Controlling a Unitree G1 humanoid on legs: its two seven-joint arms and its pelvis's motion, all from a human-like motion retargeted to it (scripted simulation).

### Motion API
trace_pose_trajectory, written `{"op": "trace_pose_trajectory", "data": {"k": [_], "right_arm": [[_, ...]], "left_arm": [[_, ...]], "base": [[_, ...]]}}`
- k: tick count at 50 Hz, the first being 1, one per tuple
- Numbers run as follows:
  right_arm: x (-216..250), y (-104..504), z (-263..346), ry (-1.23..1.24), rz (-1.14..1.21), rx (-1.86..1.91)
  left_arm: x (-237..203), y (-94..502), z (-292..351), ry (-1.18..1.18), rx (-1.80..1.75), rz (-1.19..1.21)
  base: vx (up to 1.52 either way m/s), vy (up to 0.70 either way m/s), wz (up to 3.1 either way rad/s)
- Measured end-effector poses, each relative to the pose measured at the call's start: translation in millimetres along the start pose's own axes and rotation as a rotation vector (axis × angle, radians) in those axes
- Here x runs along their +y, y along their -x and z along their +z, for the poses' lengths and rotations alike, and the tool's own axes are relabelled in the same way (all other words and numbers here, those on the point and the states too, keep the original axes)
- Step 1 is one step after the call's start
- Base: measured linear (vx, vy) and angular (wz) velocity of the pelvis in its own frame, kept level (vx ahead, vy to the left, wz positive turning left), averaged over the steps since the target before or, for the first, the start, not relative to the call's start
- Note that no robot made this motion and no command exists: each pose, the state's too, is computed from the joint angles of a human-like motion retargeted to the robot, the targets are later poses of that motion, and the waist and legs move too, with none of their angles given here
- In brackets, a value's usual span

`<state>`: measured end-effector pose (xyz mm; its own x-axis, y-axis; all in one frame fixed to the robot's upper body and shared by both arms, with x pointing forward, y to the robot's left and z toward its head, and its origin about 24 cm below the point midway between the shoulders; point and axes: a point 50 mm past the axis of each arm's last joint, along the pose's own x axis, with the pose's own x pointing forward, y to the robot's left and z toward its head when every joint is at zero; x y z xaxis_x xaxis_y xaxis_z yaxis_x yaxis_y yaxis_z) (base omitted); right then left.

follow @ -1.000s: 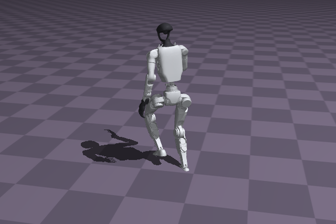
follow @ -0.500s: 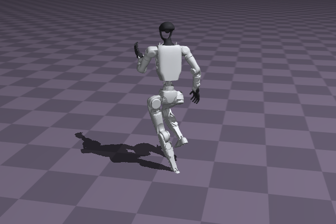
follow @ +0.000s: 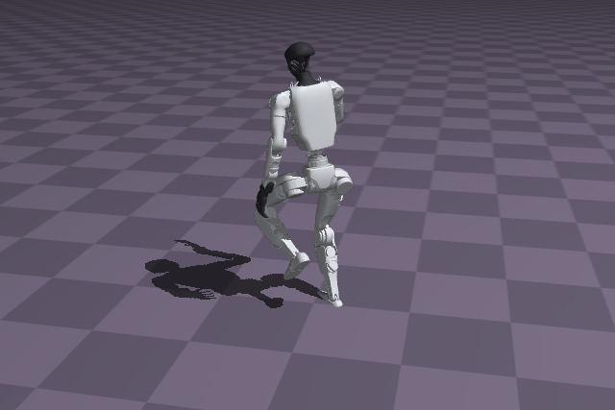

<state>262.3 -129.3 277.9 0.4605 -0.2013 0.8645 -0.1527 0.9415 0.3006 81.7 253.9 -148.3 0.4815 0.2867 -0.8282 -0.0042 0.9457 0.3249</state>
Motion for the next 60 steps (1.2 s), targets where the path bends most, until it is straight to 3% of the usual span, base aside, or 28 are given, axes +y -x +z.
{"op": "trace_pose_trajectory", "data": {"k": [5, 10, 13, 18, 22, 26, 30, 32, 36, 40, 44, 47, 50, 54, 60], "right_arm": [[2, -11, 28, -0.036, -0.066, -0.157], [-8, 18, -16, 0.037, -0.071, 0.076], [-21, 73, -76, 0.170, 0.017, 0.436], [-75, 243, -135, 0.457, 0.243, 1.231], [-138, 337, -98, 0.672, 0.285, 1.639], [-196, 382, -28, 0.831, 0.205, 1.847], [-229, 398, 33, 0.927, 0.065, 1.932], [-233, 403, 49, 0.941, 0.013, 1.950], [-230, 394, 45, 0.902, -0.048, 1.892], [-203, 381, 5, 0.772, -0.052, 1.793], [-155, 346, -55, 0.565, -0.008, 1.620], [-111, 282, -94, 0.396, 0.032, 1.360], [-70, 179, -103, 0.249, 0.036, 0.953], [-28, 58, -58, 0.102, 0.000, 0.406], [-12, 6, -8, 0.022, -0.053, 0.072]], "left_arm": [[18, 16, -39, 0.049, 0.092, 0.083], [5, 13, -28, 0.168, 0.068, 0.089], [-12, 4, -4, 0.205, 0.013, 0.049], [-46, -8, 91, 0.280, -0.244, -0.046], [-43, 27, 229, 0.446, -0.721, -0.123], [-5, 126, 345, 0.608, -1.309, -0.202], [24, 229, 390, 0.679, -1.776, -0.230], [29, 250, 395, 0.686, -1.869, -0.233], [24, 244, 399, 0.708, -1.821, -0.239], [7, 159, 374, 0.719, -1.439, -0.191], [-27, 45, 278, 0.556, -0.866, -0.087], [-50, 0, 180, 0.373, -0.487, -0.091], [-55, -11, 105, 0.218, -0.237, -0.113], [-36, -7, 38, 0.070, -0.079, -0.090], [-7, 9, -17, 0.001, 0.028, -0.043]], "base": [[0.62, 0.08, 0.18], [0.60, 0.11, -0.08], [0.55, 0.14, 0.08], [0.49, 0.16, 0.34], [0.46, 0.14, 0.23], [0.44, 0.10, 0.17], [0.46, 0.02, 0.15], [0.52, -0.04, 0.15], [0.56, -0.07, 0.24], [0.45, -0.11, 0.11], [0.20, -0.11, -0.04], [0.11, -0.07, -0.42], [0.19, -0.07, -0.44], [0.29, -0.09, -0.08], [0.38, 0.01, 0.15]]}}
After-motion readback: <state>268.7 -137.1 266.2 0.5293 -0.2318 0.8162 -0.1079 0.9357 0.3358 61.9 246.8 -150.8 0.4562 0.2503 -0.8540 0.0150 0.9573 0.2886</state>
